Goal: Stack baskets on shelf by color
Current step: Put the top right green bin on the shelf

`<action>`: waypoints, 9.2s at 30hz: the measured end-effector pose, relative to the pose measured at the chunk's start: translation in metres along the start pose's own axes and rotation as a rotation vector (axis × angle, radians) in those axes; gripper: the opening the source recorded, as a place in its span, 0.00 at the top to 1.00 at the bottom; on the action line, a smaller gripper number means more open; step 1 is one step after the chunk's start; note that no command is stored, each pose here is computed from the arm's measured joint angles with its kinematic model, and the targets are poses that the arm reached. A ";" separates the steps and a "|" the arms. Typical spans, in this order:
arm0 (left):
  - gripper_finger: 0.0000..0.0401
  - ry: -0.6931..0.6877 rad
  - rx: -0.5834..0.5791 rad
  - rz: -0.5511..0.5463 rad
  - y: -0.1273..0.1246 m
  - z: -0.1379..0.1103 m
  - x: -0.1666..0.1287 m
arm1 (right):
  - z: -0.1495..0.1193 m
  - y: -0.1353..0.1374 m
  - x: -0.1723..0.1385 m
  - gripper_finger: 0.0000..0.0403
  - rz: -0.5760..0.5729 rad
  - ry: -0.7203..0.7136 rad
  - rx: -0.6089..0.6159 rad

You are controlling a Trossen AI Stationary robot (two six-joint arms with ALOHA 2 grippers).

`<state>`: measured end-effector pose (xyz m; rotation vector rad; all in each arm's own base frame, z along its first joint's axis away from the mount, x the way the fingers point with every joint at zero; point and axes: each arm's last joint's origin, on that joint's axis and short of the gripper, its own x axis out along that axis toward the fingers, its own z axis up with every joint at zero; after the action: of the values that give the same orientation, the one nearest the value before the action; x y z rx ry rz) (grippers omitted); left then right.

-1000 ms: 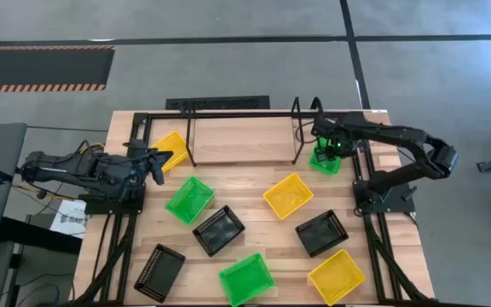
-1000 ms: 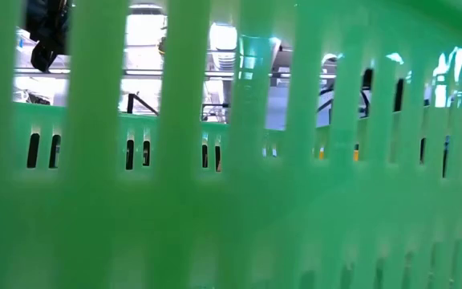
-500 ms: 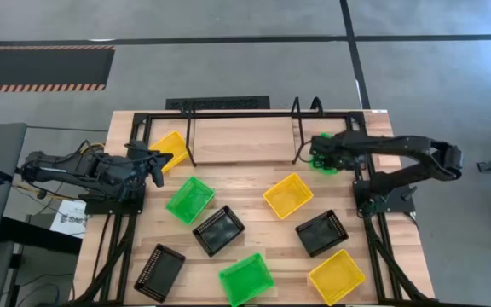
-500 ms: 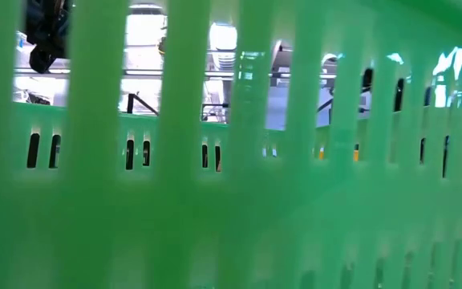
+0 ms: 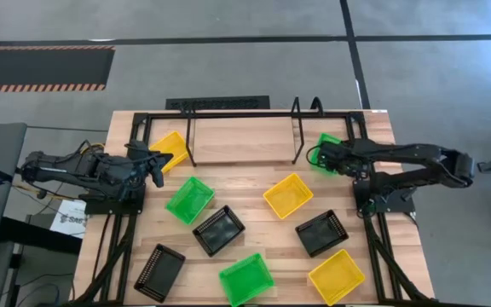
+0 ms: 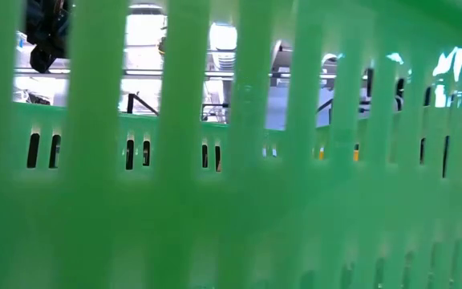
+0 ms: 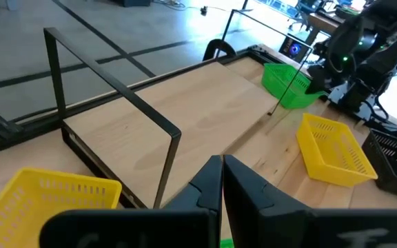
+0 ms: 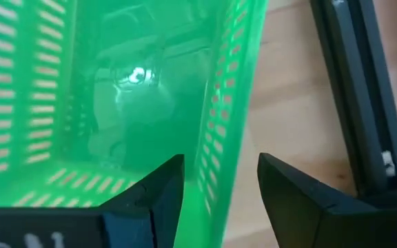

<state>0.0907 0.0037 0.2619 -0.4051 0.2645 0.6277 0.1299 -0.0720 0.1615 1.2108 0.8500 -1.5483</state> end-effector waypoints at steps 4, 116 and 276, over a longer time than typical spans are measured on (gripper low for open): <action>1.00 -0.001 -0.001 0.000 0.000 0.000 0.000 | 0.005 0.002 0.006 0.49 0.015 -0.008 -0.001; 1.00 0.039 0.065 0.037 0.004 -0.005 0.000 | 0.014 0.244 -0.081 0.99 0.448 -0.022 -0.327; 1.00 0.036 0.037 0.055 0.005 -0.005 0.000 | 0.022 0.346 -0.071 1.00 0.571 -0.126 -0.952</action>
<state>0.0868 0.0049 0.2559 -0.3750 0.3218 0.6689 0.4568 -0.1769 0.2477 0.5540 0.8903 -0.5964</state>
